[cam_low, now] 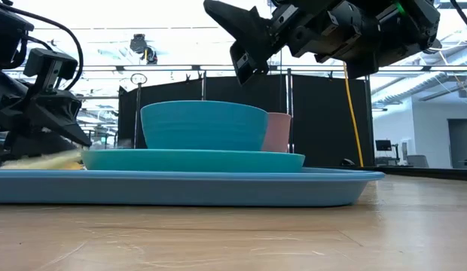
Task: Set up tray
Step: Put the yellow knife on the blue serving tray to the left of the orange spoon
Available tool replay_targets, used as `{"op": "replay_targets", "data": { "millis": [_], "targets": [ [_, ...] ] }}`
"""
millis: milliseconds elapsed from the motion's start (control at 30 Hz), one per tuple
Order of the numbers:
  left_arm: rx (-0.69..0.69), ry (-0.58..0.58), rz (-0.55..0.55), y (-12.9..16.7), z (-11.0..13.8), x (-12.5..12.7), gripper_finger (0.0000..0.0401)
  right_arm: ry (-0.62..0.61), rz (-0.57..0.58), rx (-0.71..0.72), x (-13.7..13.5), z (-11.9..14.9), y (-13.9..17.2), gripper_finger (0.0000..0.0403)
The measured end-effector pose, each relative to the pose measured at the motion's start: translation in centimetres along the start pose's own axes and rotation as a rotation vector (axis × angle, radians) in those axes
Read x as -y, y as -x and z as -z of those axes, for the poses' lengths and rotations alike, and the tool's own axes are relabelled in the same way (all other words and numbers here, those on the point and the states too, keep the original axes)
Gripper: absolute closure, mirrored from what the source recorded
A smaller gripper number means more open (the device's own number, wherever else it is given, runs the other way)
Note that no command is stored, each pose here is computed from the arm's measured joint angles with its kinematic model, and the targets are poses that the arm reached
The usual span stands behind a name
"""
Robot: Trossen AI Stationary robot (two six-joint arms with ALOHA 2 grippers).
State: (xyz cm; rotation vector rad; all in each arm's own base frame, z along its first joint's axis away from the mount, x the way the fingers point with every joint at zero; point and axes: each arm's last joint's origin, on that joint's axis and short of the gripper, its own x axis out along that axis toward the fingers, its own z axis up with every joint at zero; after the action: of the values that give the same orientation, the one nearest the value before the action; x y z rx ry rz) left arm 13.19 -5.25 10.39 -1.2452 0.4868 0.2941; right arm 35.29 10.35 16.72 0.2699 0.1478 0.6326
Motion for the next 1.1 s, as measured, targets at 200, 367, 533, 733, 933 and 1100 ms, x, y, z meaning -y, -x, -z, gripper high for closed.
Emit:
{"op": "replay_targets", "data": {
  "millis": [200,367,533,733,933,1100],
  "targets": [
    [-0.014,-0.005,-0.010,0.0,0.0,-0.1,0.0242,0.000,0.000,0.000,0.0,0.0,0.0,0.0232],
    [-0.066,-0.022,0.041,0.0,0.2,0.4,0.0207,0.000,-0.001,0.000,0.0,0.0,0.0,0.0232],
    [-0.045,-0.079,0.123,0.1,0.3,1.1,0.0203,0.000,-0.001,0.000,0.0,0.0,0.0,0.0232],
    [-0.055,-0.142,0.129,0.2,0.6,1.1,0.0234,0.001,-0.006,0.000,-0.2,0.0,-0.1,0.0232],
    [-0.040,-0.258,0.263,0.8,1.2,2.4,0.0264,0.033,0.063,0.035,-0.6,0.0,-0.3,0.0232],
    [-0.060,-0.364,0.416,1.6,2.2,3.6,0.0274,-0.015,0.073,0.044,-0.6,-0.2,-0.2,0.0232]
  ]
}}
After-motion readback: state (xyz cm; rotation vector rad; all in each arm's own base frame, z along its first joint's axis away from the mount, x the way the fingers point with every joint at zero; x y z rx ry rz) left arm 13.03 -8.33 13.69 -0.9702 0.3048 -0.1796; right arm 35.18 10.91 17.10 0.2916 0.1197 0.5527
